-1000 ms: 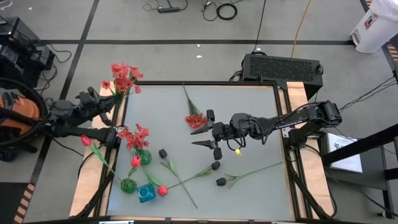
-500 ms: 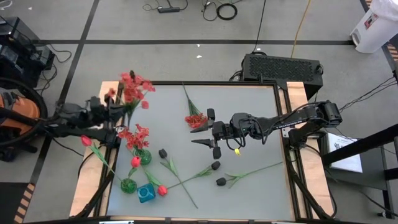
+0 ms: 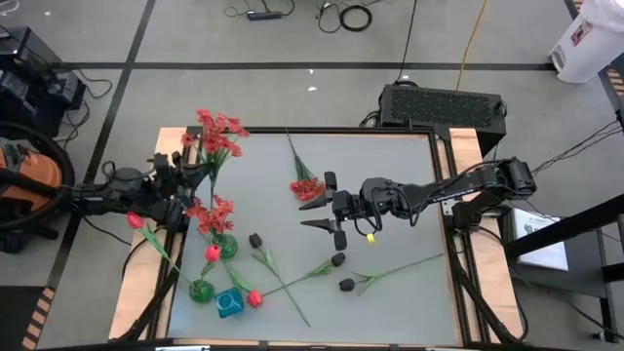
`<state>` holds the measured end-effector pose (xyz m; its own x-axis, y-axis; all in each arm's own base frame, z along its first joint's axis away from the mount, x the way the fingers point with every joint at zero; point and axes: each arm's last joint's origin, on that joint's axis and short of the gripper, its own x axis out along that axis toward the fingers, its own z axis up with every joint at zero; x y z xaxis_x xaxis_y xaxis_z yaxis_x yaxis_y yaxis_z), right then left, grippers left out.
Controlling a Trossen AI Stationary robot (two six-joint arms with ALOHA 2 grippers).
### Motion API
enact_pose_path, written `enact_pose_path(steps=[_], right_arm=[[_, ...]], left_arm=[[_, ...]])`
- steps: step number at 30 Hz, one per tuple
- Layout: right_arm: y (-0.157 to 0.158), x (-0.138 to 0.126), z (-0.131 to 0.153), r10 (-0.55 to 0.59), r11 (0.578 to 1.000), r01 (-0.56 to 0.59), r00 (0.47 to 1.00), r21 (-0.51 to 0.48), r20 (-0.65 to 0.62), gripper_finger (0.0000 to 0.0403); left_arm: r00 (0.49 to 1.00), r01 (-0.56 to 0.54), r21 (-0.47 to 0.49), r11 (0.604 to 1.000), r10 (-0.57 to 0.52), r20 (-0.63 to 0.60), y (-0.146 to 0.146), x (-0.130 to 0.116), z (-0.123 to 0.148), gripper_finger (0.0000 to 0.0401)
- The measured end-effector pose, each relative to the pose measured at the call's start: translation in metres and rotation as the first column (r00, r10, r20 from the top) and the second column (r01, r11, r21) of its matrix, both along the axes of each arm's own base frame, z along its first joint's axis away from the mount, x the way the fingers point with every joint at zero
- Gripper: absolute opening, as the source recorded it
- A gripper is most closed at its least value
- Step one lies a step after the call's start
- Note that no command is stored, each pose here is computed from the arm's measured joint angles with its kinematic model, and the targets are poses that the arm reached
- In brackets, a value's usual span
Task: Sort flowers into vase by color
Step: Put the right orange flowers into the top green vase
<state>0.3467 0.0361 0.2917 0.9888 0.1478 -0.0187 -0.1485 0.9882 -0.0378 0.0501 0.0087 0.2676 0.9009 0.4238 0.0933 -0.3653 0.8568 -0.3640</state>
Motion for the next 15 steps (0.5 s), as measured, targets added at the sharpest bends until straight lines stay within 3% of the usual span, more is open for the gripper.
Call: enact_pose_path(steps=[7, 15], right_arm=[[0.000, 0.000, -0.003, 0.001, 1.000, -0.001, 1.000, -0.002, -0.031, 0.0155], [0.000, 0.000, -0.004, 0.000, 1.000, 0.000, 0.999, 0.010, -0.047, 0.0155]], left_arm=[[1.000, -0.025, -0.102, 0.994, 0.026, 0.015, 0.000, 0.005, -0.011, 0.0006], [0.996, -0.007, -0.312, 0.950, 0.035, 0.084, 0.000, 0.008, -0.018, 0.0006]])
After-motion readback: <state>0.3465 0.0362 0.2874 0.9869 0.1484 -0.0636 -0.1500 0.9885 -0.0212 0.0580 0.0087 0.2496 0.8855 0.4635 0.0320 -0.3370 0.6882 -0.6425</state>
